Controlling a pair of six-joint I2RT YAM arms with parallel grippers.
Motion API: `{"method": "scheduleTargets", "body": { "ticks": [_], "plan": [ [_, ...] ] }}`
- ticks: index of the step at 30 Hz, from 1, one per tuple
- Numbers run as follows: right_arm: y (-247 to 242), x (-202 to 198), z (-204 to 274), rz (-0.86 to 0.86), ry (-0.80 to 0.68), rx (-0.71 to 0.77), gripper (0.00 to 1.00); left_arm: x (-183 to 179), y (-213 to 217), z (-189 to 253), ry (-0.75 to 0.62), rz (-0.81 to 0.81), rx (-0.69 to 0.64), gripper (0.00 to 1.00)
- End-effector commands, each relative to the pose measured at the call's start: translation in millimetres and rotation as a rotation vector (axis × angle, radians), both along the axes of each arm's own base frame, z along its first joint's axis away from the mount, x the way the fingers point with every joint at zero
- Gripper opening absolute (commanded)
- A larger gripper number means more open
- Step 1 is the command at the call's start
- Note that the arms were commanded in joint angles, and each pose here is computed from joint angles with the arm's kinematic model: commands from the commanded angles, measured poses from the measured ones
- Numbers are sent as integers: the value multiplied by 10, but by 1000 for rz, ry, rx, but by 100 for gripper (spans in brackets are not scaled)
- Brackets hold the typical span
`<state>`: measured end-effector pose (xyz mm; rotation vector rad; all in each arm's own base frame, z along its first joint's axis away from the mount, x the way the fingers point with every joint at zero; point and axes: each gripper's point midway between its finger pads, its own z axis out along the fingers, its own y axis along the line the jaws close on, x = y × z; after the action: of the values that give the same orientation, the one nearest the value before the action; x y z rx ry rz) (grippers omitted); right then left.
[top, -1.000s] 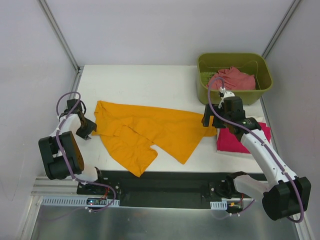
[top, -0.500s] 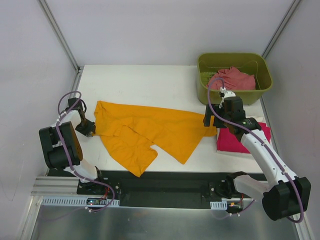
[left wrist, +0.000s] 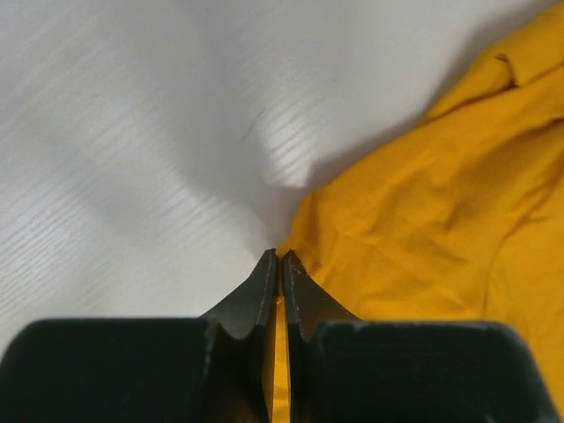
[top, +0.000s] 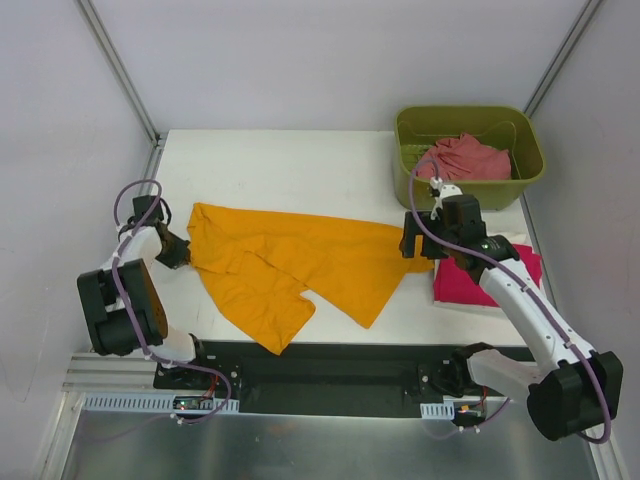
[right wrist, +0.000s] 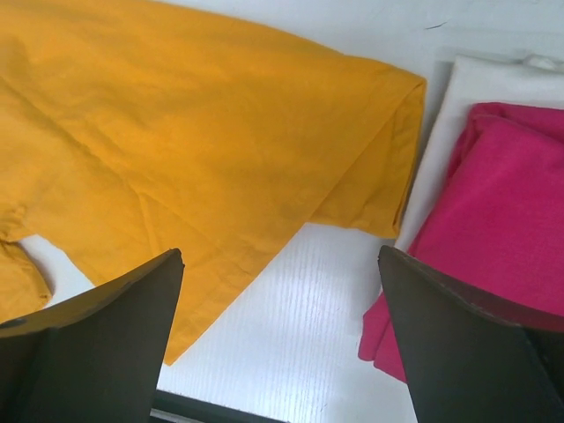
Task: Fold and stack the t-shirts
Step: Flatten out the tshirt
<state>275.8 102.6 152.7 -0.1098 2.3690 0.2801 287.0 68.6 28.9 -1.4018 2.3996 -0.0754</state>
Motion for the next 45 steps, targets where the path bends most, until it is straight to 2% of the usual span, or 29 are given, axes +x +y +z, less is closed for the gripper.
{"method": "scheduleTargets", "body": {
  "ticks": [1, 6, 11, 14, 15, 17, 21, 27, 31, 40, 43, 44, 45],
  "plan": [
    [330, -221, -26, 132, 50, -7, 97, 90, -5, 456, -183, -8, 39, 0],
    [811, -756, -356, 288, 237, -12, 97, 117, -118, 698, -281, -23, 13, 0],
    [1008, -1319, -645, 409, 372, -139, 99, 97, -152, 818, -328, -32, 17, 0],
    [1059, -1490, -800, 441, 418, -219, 93, 78, -150, 806, -327, -27, 19, 0],
    [1121, -1558, -827, 463, 436, -213, 87, 87, -159, 820, -332, -30, 15, 0],
    [1187, -1577, -917, 473, 452, -226, 84, 95, -184, 818, -333, -38, 1, 0],
    [1241, -1582, -1042, 470, 474, -243, 60, 75, -184, 791, -326, -39, 3, 0],
    [1282, -1647, -1201, 495, 523, -245, 53, 72, -194, 762, -318, -39, -4, 0],
    [1220, -1630, -1300, 492, 528, -293, 47, 72, -193, 753, -315, -39, -3, 0],
    [1122, -1545, -1467, 456, 527, -379, 40, 70, -178, 750, -312, -34, 2, 0],
    [1088, -1531, -1534, 434, 537, -405, 32, 67, -173, 749, -311, -25, 2, 0],
    [1070, -1502, -1545, 420, 530, -419, 24, 71, -172, 750, -312, -24, 1, 0],
    [1063, -1483, -1549, 410, 529, -423, 21, 80, -174, 766, -316, -24, 2, 0]
  ]
}}
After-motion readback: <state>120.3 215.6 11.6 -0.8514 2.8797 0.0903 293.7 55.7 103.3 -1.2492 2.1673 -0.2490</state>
